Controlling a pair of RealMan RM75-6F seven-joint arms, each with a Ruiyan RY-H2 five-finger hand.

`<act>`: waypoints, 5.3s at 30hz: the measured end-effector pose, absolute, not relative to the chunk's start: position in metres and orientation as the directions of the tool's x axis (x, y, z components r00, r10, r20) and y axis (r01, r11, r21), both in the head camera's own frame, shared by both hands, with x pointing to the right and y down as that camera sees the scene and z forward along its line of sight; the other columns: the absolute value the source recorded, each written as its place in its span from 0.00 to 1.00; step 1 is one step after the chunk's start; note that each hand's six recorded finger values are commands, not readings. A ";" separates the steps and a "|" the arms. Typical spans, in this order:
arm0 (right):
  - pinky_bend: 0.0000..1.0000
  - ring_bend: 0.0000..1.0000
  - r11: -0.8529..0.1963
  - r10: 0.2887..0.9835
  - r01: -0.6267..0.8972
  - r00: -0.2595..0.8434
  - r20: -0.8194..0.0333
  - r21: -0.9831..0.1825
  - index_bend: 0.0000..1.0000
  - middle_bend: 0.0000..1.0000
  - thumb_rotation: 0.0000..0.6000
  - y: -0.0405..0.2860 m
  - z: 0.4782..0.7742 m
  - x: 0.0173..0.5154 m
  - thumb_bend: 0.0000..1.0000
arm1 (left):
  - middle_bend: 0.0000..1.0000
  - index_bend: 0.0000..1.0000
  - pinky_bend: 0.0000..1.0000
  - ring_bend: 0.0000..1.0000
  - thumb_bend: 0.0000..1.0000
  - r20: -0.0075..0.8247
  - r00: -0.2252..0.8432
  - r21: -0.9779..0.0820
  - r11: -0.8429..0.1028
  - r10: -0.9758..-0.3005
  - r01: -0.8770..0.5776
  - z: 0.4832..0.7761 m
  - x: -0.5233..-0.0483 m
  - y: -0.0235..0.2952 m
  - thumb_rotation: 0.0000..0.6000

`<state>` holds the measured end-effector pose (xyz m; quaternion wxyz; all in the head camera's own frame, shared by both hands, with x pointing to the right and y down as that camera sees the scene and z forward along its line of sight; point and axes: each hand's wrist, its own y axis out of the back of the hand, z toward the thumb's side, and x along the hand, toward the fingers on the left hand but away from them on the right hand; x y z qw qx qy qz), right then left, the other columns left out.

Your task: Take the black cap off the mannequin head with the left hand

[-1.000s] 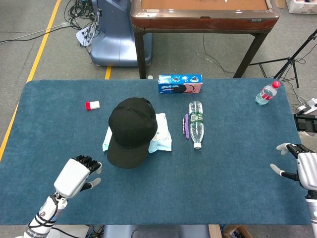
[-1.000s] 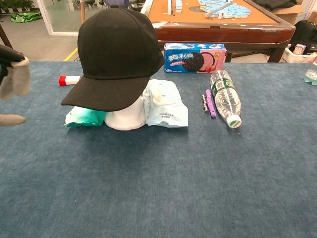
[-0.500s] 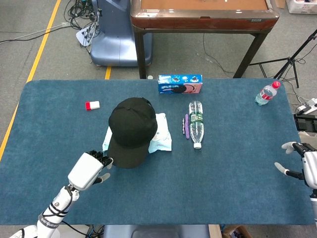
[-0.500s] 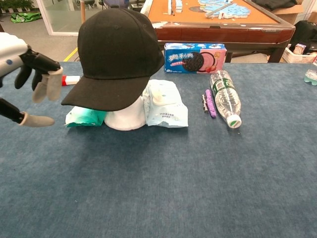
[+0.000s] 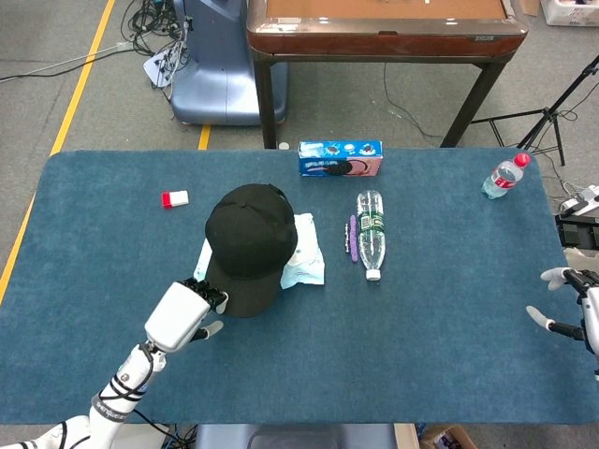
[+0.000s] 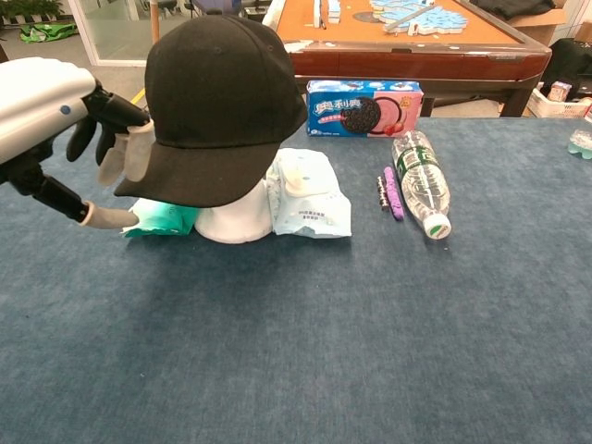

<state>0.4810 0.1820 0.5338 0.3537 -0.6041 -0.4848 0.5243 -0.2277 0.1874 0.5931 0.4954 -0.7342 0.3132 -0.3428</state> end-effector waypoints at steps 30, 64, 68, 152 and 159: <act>0.57 0.42 -0.290 0.953 0.223 -0.017 -0.301 -0.931 0.44 0.52 1.00 0.181 0.535 0.485 0.10 | 0.73 0.63 0.66 0.60 0.00 0.176 0.570 -0.960 -0.267 -0.802 -0.080 0.603 -0.201 0.177 1.00; 0.57 0.42 -0.302 0.950 0.215 -0.014 -0.312 -0.929 0.44 0.52 1.00 0.180 0.538 0.483 0.10 | 0.73 0.38 0.66 0.60 0.01 -0.047 0.550 -0.969 -0.095 -0.834 -0.227 0.581 -0.203 0.173 1.00; 0.57 0.42 -0.302 0.950 0.215 -0.014 -0.312 -0.929 0.44 0.52 1.00 0.180 0.538 0.483 0.10 | 0.73 0.40 0.66 0.60 0.07 -0.043 0.553 -0.971 -0.095 -0.832 -0.218 0.582 -0.202 0.173 1.00; 0.57 0.42 -0.325 0.943 0.194 -0.008 -0.333 -0.926 0.44 0.52 1.00 0.179 0.546 0.478 0.10 | 0.79 0.57 0.72 0.65 0.47 -0.198 0.568 -0.979 0.191 -0.799 -0.073 0.532 -0.217 0.128 1.00; 0.57 0.42 -0.325 0.943 0.194 -0.008 -0.333 -0.926 0.44 0.52 1.00 0.179 0.547 0.477 0.10 | 0.79 0.57 0.72 0.65 0.47 -0.210 0.563 -0.975 0.212 -0.800 -0.061 0.530 -0.215 0.116 1.00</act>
